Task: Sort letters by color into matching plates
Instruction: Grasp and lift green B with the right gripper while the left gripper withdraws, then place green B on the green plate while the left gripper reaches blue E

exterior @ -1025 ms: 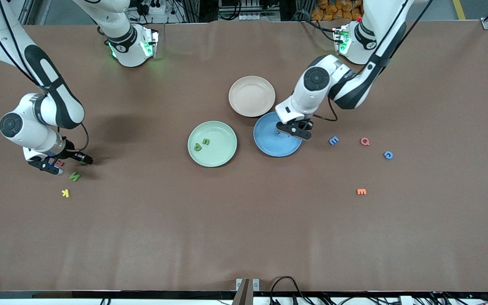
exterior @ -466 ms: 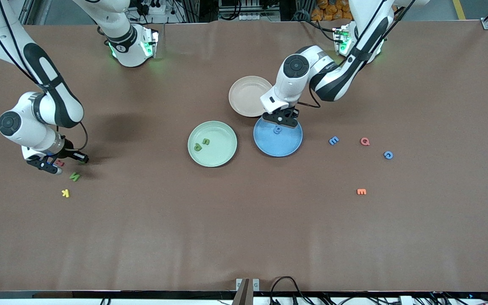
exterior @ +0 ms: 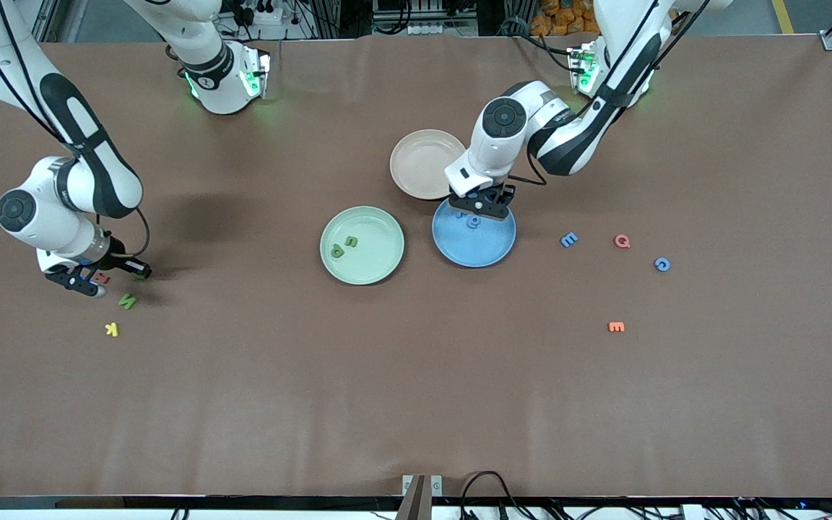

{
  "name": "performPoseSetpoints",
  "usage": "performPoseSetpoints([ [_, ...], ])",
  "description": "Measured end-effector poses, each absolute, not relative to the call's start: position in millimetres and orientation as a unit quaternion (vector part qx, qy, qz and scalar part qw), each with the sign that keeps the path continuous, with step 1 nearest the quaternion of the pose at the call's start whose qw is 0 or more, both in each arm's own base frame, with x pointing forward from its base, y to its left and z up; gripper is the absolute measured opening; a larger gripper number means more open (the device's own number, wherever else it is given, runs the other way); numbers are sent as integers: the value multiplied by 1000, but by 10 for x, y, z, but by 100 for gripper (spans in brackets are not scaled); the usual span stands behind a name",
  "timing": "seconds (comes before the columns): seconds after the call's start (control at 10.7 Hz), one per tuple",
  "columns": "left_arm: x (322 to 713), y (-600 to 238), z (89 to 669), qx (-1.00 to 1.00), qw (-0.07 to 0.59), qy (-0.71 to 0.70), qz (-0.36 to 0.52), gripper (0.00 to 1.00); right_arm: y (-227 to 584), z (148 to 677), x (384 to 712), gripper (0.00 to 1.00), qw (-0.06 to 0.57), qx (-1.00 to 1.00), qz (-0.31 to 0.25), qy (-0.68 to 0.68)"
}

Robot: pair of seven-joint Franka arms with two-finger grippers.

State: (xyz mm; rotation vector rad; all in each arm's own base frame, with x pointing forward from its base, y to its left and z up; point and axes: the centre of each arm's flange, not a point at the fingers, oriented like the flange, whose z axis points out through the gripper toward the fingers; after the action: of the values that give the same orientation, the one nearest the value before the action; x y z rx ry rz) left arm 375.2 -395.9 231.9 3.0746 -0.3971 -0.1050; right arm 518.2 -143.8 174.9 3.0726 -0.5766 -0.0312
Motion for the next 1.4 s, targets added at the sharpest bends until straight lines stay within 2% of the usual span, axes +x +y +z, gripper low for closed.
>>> performPoseSetpoints([
  [0.19,3821,-3967,2403,991,1,-126,-48,100,-1261,1804,5221,27,2,985,-16,-171],
  [0.75,4148,-3677,2515,981,-10,-190,-42,100,-562,2001,5355,27,-1,985,-16,-170],
  [1.12,4240,-3550,2636,965,-13,-258,-36,100,448,2061,5369,27,0,986,-17,-168],
  [1.4,4361,-3363,2597,950,-17,-309,-40,100,1181,2247,5259,27,-29,985,-34,-169],
])
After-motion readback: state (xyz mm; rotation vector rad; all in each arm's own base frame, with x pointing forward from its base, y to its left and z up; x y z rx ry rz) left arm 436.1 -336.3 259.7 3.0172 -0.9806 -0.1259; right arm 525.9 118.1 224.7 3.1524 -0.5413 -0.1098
